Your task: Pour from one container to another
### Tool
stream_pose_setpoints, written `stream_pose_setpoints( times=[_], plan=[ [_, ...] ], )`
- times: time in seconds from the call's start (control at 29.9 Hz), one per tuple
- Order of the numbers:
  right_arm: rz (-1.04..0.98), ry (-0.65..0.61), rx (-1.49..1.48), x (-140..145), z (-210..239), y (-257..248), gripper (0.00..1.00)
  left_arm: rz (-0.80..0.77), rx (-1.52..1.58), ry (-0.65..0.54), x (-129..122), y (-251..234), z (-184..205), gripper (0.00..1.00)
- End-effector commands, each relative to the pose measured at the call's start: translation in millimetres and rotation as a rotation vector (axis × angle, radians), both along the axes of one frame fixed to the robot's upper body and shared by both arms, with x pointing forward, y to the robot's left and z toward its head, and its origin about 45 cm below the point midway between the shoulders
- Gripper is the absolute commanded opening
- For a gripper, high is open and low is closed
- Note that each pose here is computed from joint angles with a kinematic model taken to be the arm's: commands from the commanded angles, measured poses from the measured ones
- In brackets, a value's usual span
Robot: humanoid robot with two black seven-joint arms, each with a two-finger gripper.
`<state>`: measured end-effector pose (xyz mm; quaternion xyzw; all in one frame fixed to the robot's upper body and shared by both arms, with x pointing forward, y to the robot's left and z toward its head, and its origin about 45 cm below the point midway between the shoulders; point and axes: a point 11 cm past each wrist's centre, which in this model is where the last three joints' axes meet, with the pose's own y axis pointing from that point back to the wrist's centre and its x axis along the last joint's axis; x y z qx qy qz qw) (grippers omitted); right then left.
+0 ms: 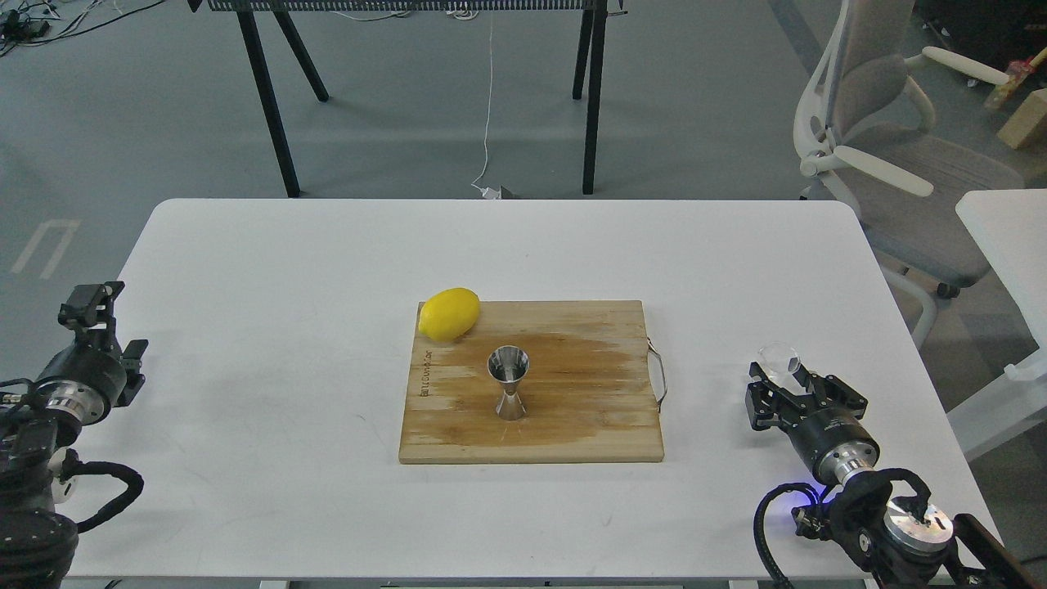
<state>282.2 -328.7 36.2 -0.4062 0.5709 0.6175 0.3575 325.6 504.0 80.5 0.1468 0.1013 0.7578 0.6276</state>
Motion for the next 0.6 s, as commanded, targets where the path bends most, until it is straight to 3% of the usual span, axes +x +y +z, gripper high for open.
stream_pose_setpoints(
  times=[0.0, 0.17, 0.2, 0.43, 0.57],
  plan=[
    [0.0, 0.0, 0.002, -3, 0, 0, 0.66, 0.0, 0.002, 0.0, 0, 1, 0, 1.0],
    [0.003, -0.015, 0.006, -5, 5, 0, 0.87, 0.0, 0.0, 0.0, 0, 0, 0, 1.0],
    [0.003, -0.02, 0.006, -5, 6, -1, 0.96, 0.0, 0.0, 0.0, 0, 0, 0, 1.0],
    [0.018, -0.07, -0.035, -15, 30, -19, 0.96, 0.0, 0.002, 0.0, 0, 1, 0, 1.0],
    [0.076, -0.133, -0.115, -24, 67, -41, 0.97, 0.005, 0.006, -0.001, -1, 4, 2, 1.0]
  ],
)
